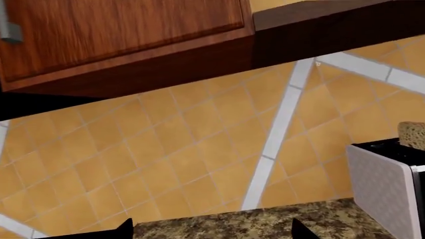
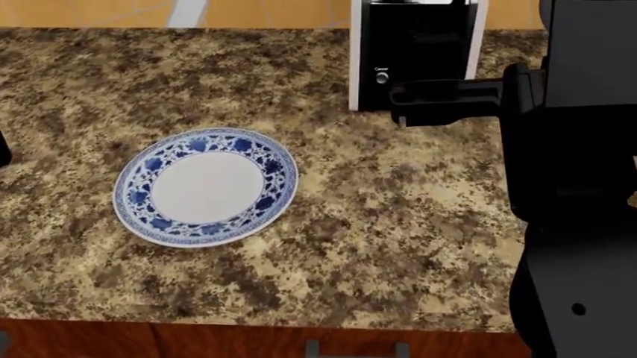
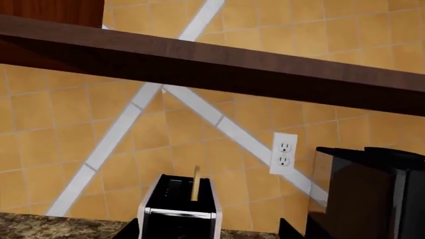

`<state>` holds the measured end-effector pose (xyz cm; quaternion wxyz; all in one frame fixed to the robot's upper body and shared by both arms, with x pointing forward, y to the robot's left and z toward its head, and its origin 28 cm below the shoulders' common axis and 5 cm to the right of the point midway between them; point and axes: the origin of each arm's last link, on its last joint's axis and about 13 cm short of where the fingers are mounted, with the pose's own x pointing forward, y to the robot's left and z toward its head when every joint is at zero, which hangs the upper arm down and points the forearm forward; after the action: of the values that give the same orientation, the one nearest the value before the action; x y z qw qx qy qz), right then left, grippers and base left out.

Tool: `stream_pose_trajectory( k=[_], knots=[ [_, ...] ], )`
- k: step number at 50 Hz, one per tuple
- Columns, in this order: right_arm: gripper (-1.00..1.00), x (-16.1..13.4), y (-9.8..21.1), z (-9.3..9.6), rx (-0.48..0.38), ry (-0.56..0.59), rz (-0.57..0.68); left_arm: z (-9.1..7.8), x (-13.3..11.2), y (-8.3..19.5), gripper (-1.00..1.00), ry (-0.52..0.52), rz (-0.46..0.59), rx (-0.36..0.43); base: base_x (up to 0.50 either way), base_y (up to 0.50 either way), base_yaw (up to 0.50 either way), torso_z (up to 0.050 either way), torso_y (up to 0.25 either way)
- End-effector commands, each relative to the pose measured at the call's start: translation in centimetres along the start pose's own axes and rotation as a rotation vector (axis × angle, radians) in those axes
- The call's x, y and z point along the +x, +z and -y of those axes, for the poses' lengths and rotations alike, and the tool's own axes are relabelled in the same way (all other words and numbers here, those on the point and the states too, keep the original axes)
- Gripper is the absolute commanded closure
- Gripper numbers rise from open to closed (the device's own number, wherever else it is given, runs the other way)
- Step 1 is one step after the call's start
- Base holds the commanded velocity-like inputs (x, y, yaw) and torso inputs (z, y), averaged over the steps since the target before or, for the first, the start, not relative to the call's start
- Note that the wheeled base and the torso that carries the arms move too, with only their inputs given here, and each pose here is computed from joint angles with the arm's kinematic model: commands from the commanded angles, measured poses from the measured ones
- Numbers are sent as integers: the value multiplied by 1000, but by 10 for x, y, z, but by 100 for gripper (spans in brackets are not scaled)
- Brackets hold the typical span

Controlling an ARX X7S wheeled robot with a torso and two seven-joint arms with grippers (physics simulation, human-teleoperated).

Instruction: Place the toasted item on a plate.

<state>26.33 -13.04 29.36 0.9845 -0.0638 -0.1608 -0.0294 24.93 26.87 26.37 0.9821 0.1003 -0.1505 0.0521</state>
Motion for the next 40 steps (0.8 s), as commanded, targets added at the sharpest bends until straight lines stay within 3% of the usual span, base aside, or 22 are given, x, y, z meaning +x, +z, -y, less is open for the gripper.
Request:
stream_pose_trajectory(
  k=[1, 40],
  knots=[
    [-100, -1, 3, 0, -2, 9, 6, -1, -2, -1, -100, -5, -13, 8, 109, 0, 0, 0, 0],
    [-100, 1, 5, -3, -8, 38, 32, -1, 0, 2, -100, -16, -18, 13, 164, 7, 0, 0, 0]
  ],
)
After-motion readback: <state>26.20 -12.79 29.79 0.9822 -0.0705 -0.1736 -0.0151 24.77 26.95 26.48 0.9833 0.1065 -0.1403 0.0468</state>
